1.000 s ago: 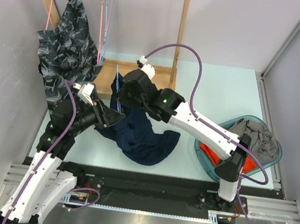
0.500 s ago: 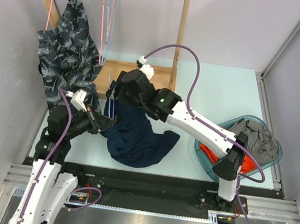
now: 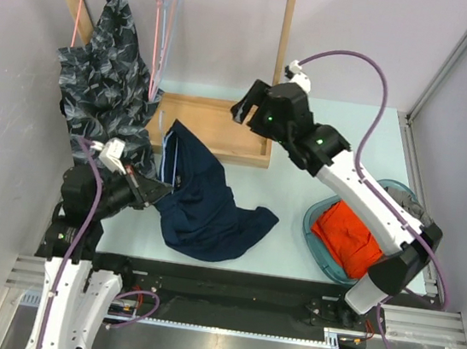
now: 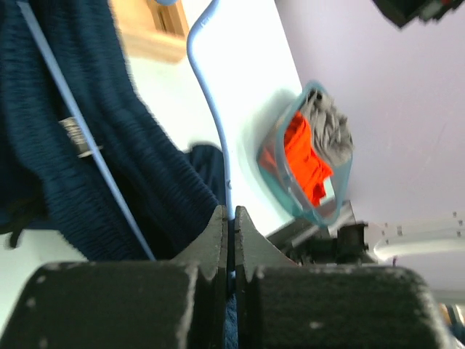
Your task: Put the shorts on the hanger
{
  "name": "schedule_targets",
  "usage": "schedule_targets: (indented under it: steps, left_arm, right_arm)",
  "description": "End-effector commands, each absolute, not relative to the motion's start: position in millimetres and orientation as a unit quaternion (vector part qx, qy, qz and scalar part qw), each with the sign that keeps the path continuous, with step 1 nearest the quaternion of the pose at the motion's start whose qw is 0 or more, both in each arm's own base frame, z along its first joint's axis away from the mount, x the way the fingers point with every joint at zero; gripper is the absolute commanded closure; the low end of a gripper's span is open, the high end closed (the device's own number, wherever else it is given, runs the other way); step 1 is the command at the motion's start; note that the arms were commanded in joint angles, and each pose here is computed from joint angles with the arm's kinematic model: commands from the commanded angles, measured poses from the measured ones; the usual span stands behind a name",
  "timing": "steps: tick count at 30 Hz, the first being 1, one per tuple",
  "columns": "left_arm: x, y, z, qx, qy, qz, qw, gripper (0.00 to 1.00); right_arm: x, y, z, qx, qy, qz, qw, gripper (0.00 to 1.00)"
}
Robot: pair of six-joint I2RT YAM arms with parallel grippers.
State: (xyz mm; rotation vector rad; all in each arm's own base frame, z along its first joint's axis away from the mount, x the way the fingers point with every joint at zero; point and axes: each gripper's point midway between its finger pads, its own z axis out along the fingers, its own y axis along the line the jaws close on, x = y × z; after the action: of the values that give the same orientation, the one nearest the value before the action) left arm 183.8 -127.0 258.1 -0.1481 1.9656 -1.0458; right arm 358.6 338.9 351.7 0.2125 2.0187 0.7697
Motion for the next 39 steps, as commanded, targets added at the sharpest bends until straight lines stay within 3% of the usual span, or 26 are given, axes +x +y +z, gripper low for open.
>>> schedule_targets:
  steps: [1, 9, 14, 33, 39]
  left_arm:
    - [184, -112, 306, -0.066, 0.750, -0.407, 0.518, 1.00]
    - [205, -92, 335, -0.133, 0.731, -0.439, 0.506, 1.00]
    - [225, -83, 368, -0.103, 0.718, -0.459, 0.514, 1.00]
    - [299, -14, 453, -0.002, 0.755, -0.356, 0.550, 1.00]
    - [322, -6, 491, 0.020, 0.729, -0.365, 0.579, 1.00]
  right_arm:
    - [365, 310, 378, 0.082, 0.799, 0.322, 0.501, 0.21]
    - [367, 301, 382, 0.085, 0.795, 0.333, 0.499, 0.20]
    - [367, 300, 385, 0.081, 0.793, 0.341, 0.498, 0.20]
    - [369, 281, 398, 0.092, 0.780, 0.352, 0.509, 0.21]
    - [369, 278, 398, 0.091, 0.778, 0.355, 0.510, 0.21]
